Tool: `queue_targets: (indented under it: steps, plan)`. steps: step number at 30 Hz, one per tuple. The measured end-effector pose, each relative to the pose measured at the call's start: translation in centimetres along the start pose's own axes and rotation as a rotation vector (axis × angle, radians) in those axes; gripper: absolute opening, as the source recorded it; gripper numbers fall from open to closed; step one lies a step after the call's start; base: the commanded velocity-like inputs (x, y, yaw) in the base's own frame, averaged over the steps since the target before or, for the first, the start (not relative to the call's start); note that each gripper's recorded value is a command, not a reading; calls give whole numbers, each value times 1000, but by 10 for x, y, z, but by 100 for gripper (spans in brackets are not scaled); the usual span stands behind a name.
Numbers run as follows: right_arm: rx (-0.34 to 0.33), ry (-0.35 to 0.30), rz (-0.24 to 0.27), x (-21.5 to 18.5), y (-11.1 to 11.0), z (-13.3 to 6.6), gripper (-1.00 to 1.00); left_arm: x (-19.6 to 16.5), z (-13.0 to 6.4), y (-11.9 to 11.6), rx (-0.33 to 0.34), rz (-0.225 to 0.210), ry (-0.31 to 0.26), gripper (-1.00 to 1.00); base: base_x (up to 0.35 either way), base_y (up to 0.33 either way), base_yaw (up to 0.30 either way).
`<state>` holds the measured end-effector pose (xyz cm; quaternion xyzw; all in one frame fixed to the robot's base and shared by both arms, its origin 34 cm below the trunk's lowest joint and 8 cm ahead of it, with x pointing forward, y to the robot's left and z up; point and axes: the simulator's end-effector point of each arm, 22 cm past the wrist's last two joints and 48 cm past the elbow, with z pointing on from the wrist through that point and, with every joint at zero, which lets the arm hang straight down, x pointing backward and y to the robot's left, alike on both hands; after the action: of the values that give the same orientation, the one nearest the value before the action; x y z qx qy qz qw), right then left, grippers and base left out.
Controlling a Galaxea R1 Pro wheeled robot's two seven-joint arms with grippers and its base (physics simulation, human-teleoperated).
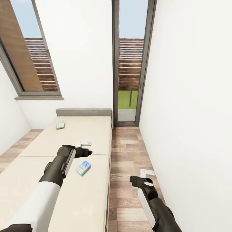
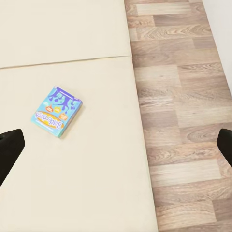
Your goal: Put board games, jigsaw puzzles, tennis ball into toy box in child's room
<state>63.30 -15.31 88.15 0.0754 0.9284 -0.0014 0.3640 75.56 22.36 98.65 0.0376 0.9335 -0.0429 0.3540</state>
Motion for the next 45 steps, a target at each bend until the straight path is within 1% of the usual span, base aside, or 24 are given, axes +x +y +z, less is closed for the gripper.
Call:
queue_targets:
  steps: [45]
  plan:
    - [8, 89, -5, 37, -3, 22, 100, 32, 32, 2, 3, -9, 69, 100, 0, 0, 0]
